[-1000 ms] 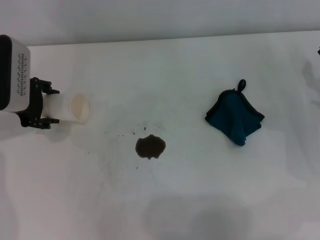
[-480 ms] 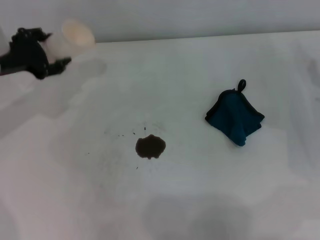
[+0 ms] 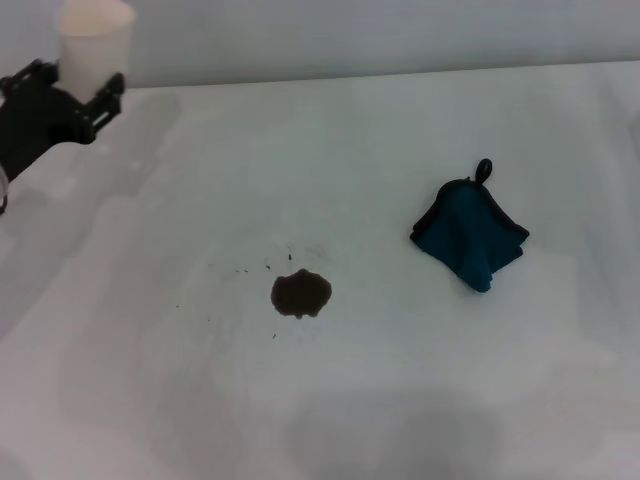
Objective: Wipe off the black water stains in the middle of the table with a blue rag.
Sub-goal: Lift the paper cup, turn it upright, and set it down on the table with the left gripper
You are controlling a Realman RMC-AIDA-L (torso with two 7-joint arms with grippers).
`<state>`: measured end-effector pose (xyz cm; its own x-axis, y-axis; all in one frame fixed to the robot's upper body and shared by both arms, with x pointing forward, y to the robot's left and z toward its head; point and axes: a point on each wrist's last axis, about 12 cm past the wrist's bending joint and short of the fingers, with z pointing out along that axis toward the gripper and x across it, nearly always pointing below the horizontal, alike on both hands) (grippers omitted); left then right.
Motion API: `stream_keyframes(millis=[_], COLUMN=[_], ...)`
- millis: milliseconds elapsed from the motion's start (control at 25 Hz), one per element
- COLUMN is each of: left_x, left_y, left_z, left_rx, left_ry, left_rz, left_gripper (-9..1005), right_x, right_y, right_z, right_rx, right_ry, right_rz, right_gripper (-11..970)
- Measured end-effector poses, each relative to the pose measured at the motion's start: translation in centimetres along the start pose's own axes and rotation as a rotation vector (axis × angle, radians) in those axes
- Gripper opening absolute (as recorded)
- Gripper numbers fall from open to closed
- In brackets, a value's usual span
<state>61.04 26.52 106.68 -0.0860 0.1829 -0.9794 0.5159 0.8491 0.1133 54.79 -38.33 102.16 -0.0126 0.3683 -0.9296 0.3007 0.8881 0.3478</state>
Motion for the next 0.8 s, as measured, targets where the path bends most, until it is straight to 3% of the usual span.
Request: stream_keyframes(millis=[280,800], left_x=[2.4,4.6], left_y=[-1.0,-4.3], left_z=[-0.6,0.0], left_rx=[-0.179,-0.135], left_ry=[-0.03,0.103], left_rz=[-0.268,-0.29], left_gripper=[628,624], right_x=[-0.6,-0.9], right_y=[-0.1,-0.2], right_z=[0.3,0.5], right_rx=[-0.001,-0.002], right_ry=[-0.021,-0.026], right_rz=[-0.012,-0.016], right_gripper=[837,837])
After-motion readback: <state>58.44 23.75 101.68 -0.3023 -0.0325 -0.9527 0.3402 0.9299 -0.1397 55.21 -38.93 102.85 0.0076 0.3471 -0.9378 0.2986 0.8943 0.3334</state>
